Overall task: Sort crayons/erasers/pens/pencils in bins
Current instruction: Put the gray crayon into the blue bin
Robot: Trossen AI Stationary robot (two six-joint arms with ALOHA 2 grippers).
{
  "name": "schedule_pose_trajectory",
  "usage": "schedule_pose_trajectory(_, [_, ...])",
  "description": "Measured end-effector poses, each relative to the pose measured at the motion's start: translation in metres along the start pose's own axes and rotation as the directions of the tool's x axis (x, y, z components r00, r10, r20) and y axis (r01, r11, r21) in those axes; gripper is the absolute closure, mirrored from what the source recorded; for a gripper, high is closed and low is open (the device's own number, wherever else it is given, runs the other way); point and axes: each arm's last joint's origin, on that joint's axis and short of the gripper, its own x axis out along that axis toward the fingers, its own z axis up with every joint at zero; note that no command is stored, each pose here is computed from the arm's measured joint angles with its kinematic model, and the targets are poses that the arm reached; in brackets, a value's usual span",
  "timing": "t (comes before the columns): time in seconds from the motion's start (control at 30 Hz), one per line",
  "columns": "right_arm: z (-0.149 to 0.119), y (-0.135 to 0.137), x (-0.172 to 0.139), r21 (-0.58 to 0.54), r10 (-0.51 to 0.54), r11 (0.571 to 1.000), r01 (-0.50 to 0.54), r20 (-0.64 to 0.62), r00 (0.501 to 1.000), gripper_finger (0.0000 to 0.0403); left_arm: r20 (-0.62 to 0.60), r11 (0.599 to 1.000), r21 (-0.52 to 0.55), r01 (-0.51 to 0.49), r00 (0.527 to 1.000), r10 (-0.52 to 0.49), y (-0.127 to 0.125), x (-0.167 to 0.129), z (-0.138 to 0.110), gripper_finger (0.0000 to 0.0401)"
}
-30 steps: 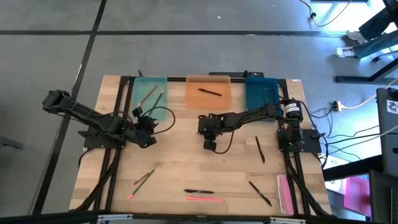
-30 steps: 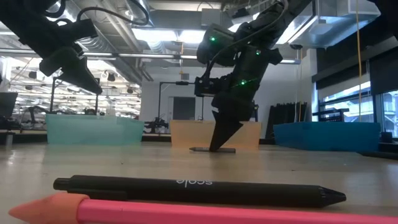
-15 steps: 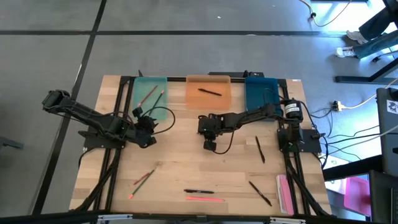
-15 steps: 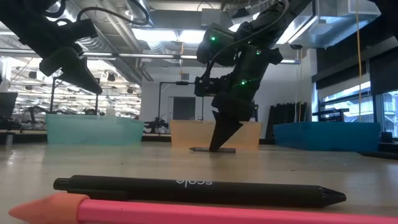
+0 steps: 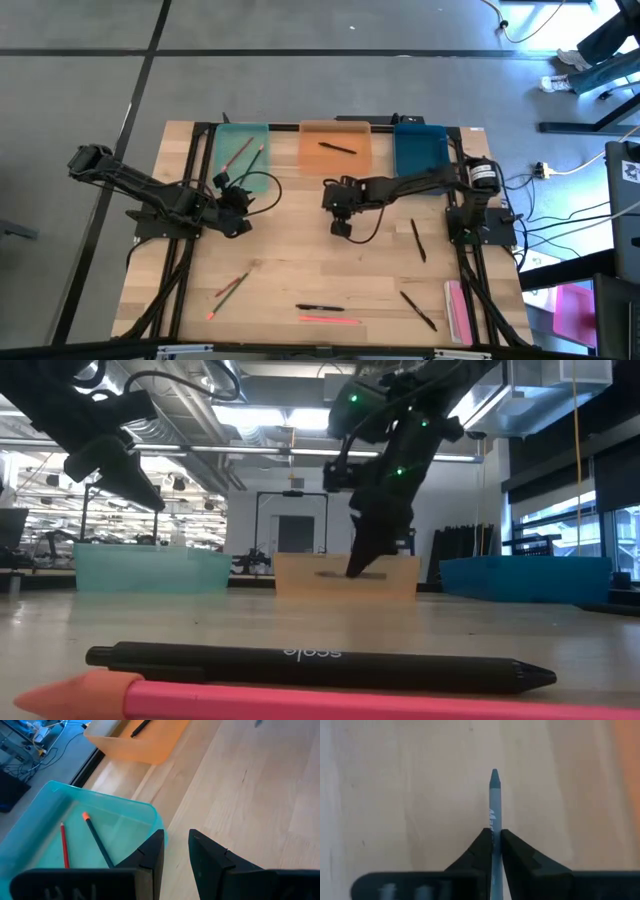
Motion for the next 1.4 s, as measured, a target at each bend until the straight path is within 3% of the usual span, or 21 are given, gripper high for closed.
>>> schedule_pose_trajectory(0.33, [0.0, -0.01, -0.053, 0.044, -0.063, 0.997, 0.062, 0.013, 0.998, 0.0364, 0.006, 1.0, -0.007, 0.004, 1.0, -0.004, 0.0, 0.0, 0.001, 0.0319])
schedule_pose_trajectory(0.73, [-0.019, -0.029, -0.12, 0.146, -0.271, 0.951, 0.273, -0.033, 0.962, 0.0364, 0.012, 1.0, -0.014, 0.007, 1.0, -0.007, -0.001, 0.0, 0.002, 0.032])
schedule_pose_trajectory(1.07, [-0.044, -0.041, -0.157, 0.271, -0.441, 0.845, 0.461, -0.132, 0.887, 0.0364, 0.085, 0.994, 0.058, 0.097, 0.991, -0.101, -0.008, -0.001, 0.013, 0.032])
schedule_pose_trajectory(1.4, [-0.074, -0.057, -0.141, 0.319, -0.529, 0.729, 0.605, -0.298, 0.795, 0.0364, 0.143, 0.95, 0.156, 0.27, 0.946, -0.292, -0.017, -0.004, 0.024, 0.032])
